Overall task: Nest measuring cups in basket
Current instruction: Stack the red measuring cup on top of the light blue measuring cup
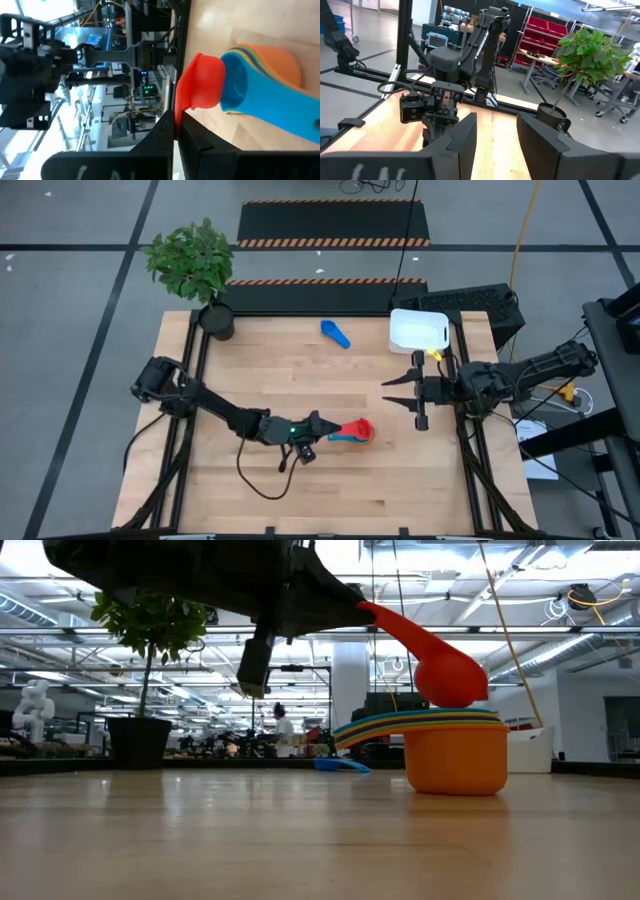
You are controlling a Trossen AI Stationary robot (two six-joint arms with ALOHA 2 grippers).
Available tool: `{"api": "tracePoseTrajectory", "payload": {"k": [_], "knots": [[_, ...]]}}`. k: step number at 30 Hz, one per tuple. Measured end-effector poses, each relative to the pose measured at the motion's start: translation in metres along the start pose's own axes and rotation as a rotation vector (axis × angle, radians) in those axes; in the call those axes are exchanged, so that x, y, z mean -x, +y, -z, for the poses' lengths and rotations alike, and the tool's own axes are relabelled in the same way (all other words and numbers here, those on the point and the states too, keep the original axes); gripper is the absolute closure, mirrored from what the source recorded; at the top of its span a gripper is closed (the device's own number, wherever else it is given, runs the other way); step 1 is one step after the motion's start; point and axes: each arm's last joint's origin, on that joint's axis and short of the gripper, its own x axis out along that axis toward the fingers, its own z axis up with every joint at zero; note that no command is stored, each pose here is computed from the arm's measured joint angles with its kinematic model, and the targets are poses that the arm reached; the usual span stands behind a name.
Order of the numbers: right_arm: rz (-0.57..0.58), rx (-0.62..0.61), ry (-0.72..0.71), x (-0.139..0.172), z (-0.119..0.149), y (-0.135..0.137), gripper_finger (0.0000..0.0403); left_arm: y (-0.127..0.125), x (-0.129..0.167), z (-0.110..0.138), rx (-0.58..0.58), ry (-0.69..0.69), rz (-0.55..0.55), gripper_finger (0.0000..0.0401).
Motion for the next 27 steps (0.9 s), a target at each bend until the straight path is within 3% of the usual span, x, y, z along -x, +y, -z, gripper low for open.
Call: {"api": "tracePoseTrajectory", "payload": {"k": [17, 27], "knots": [[0.002, 0.059, -0.009, 0.0, -0.001, 0.0, 0.0271, -0.002, -0.003, 0.007, 0.028, -0.037, 0.032, 0.0374], [0.004, 0.103, -0.016, 0.0, -0.002, 0.0, 0.0271, -0.011, -0.007, 0.016, 0.076, -0.056, 0.141, 0.037]]}}
